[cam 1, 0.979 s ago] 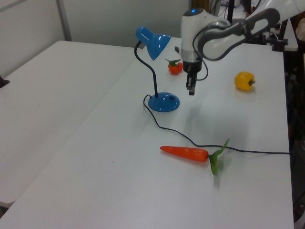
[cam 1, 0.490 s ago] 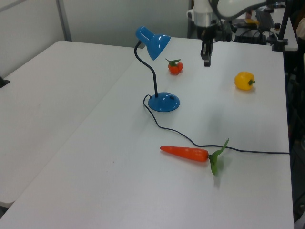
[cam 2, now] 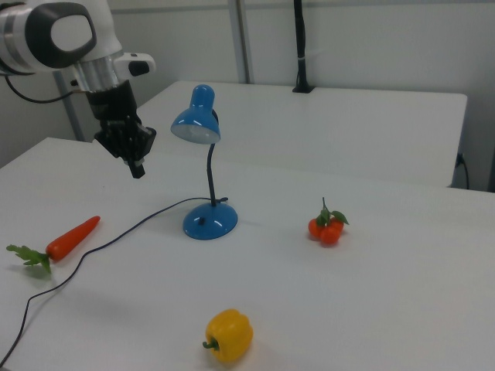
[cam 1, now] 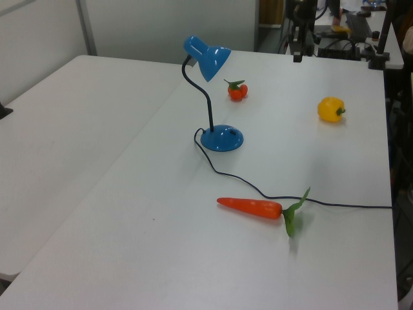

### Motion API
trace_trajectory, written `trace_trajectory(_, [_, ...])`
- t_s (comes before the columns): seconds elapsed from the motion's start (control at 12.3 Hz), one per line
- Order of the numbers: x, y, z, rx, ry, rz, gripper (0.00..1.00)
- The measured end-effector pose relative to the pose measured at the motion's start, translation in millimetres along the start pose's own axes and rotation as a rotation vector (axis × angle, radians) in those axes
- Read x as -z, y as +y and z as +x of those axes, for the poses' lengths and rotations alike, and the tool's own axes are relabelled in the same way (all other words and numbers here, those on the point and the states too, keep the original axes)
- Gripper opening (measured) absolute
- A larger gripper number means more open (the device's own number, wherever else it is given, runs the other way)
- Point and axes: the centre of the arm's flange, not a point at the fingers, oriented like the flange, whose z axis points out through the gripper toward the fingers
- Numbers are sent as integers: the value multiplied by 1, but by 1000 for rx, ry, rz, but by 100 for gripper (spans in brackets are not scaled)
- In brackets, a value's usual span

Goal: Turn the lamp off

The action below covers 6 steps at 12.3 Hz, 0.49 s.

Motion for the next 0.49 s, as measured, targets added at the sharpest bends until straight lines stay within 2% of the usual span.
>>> trace_trajectory(0.16, [8,1,-7,-2,-20,0,2])
trace_trajectory(0.33, [13,4,-9,-8,-24,1,8])
trace_trajectory(0.49, [13,6,-9,-12,-24,1,29])
